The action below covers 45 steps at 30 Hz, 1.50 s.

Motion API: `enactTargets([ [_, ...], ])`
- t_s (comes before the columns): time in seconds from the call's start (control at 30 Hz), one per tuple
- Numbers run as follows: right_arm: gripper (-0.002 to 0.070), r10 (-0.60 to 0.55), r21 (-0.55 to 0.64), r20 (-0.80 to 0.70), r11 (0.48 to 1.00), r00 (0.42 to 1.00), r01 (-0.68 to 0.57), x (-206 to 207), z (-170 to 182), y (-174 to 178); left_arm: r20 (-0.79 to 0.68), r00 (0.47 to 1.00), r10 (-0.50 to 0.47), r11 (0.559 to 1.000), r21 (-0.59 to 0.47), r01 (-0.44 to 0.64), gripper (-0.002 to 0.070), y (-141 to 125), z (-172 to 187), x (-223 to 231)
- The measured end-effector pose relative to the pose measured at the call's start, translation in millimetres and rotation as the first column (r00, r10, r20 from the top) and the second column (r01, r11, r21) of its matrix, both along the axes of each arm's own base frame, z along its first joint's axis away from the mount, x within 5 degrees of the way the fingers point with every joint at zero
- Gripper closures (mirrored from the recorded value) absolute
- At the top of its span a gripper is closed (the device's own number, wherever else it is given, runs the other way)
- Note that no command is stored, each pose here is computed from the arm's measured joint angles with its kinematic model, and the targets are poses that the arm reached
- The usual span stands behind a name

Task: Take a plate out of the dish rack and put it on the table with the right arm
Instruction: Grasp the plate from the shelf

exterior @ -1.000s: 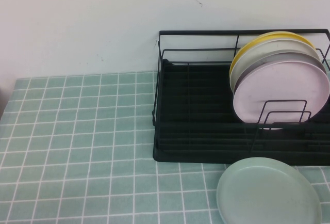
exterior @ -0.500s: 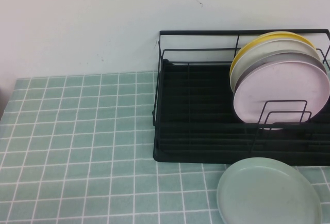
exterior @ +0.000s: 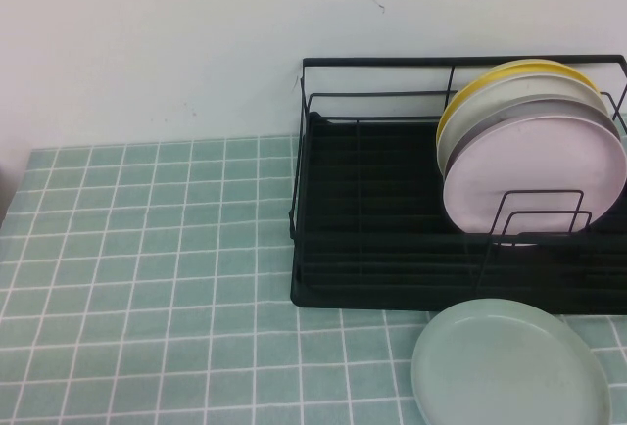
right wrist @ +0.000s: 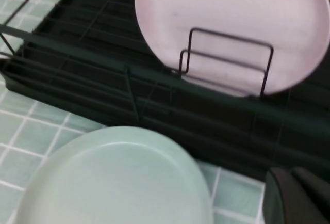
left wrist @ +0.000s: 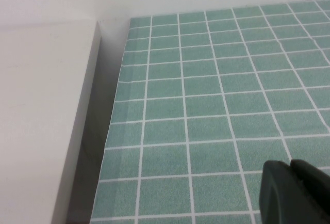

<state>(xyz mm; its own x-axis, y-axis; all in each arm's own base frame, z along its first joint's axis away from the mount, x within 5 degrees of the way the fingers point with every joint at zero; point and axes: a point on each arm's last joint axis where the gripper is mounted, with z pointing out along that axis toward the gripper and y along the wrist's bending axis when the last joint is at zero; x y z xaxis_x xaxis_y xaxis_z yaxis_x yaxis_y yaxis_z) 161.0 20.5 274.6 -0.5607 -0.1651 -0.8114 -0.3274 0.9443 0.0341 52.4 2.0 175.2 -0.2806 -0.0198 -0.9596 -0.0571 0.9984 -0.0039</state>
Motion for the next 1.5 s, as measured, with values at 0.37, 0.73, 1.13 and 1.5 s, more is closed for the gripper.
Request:
enactTargets([
  [0.37,0.0514,0.329,-0.208,-0.066,0.919,0.942,-0.336,91,31,3,0.000,1.000,0.000,1.000,0.000,0.000,0.0678,0,0,0],
  [0.73,0.0326,0.530,-0.344,-0.031,0.791,0.848,-0.507,162,24,5,0.000,1.000,0.000,1.000,0.000,0.000,0.0678,0,0,0],
  [1.13,0.0322,0.597,-0.406,-0.054,0.719,0.800,-0.564,198,1,2,0.000,1.000,0.000,1.000,0.000,0.000,0.0678,0,0,0],
  [1.5,0.0326,0.591,-0.450,-0.005,0.719,0.807,-0.529,209,-5,1,0.000,1.000,0.000,1.000,0.000,0.000,0.0678,0,0,0],
])
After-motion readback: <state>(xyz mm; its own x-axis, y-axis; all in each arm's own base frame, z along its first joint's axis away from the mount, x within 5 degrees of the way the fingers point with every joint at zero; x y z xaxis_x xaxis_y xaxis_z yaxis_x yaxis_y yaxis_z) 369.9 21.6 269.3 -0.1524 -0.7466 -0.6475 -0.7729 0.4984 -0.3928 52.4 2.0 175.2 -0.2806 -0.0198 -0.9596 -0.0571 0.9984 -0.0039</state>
